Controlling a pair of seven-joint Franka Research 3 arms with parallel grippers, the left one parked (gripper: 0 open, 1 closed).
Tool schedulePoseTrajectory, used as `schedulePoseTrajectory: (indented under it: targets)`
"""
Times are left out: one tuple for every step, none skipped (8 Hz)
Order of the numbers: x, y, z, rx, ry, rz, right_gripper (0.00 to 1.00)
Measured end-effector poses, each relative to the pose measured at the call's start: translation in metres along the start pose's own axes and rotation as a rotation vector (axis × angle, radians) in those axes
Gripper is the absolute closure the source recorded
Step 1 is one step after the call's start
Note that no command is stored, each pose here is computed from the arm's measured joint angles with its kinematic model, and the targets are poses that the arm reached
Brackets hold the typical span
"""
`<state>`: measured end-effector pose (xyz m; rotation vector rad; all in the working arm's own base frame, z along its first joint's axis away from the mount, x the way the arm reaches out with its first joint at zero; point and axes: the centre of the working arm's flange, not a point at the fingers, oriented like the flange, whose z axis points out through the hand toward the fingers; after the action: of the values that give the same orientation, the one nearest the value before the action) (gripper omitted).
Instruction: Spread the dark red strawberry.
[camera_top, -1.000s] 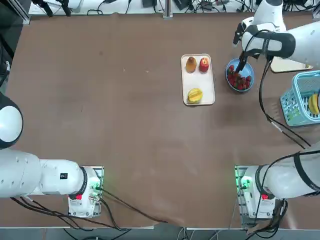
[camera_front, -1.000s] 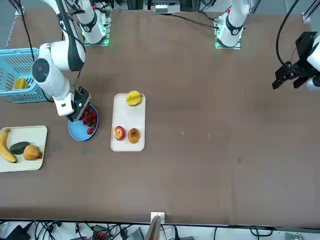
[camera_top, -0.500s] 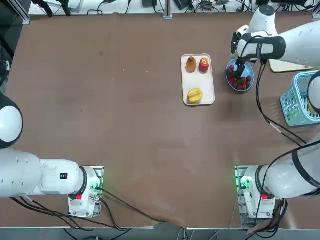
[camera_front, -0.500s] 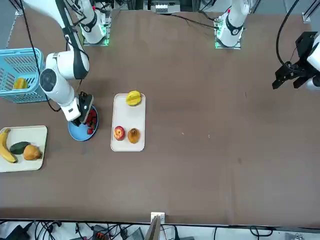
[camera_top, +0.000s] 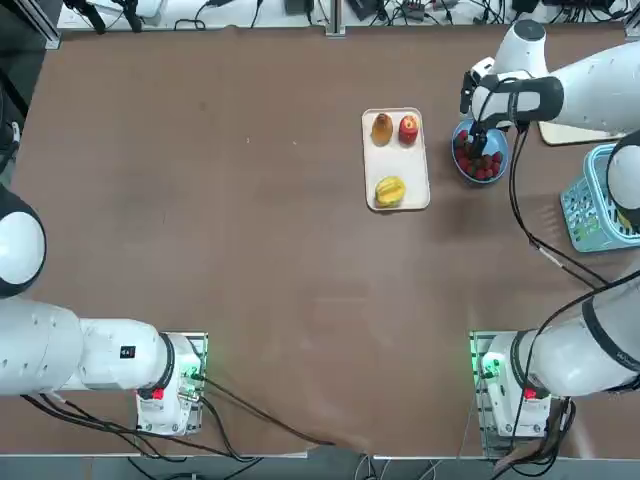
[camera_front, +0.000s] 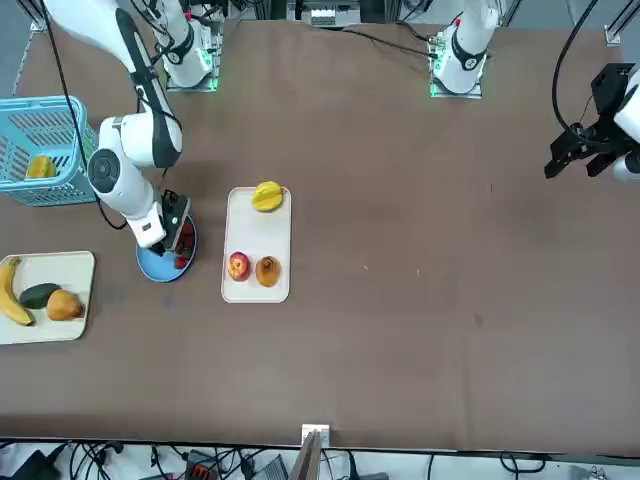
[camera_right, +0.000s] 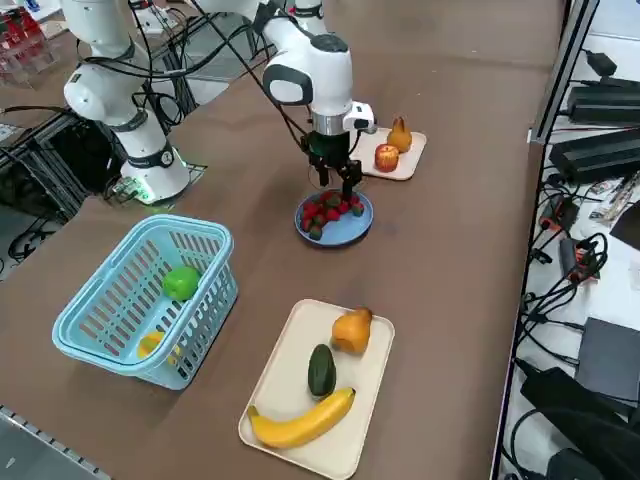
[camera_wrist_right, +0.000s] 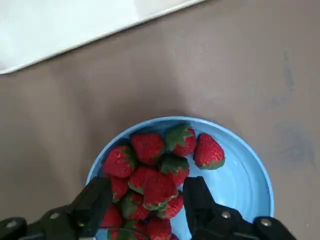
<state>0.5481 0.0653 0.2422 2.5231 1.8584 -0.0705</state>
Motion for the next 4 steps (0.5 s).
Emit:
schedulePoseTrajectory:
  targets:
    - [-0.0007,0.0001,0.0019,0.003,-0.002,0.001,0.21]
    - [-0.0022,0.0004,0.0044,0.006,-0.004,0.003,0.23]
    - [-0.0037,0.0008,0.0072,0.010,-0.007,0.006,0.28]
    - [-0.0051,0.0014,0.0103,0.012,-0.009,0.008,0.33]
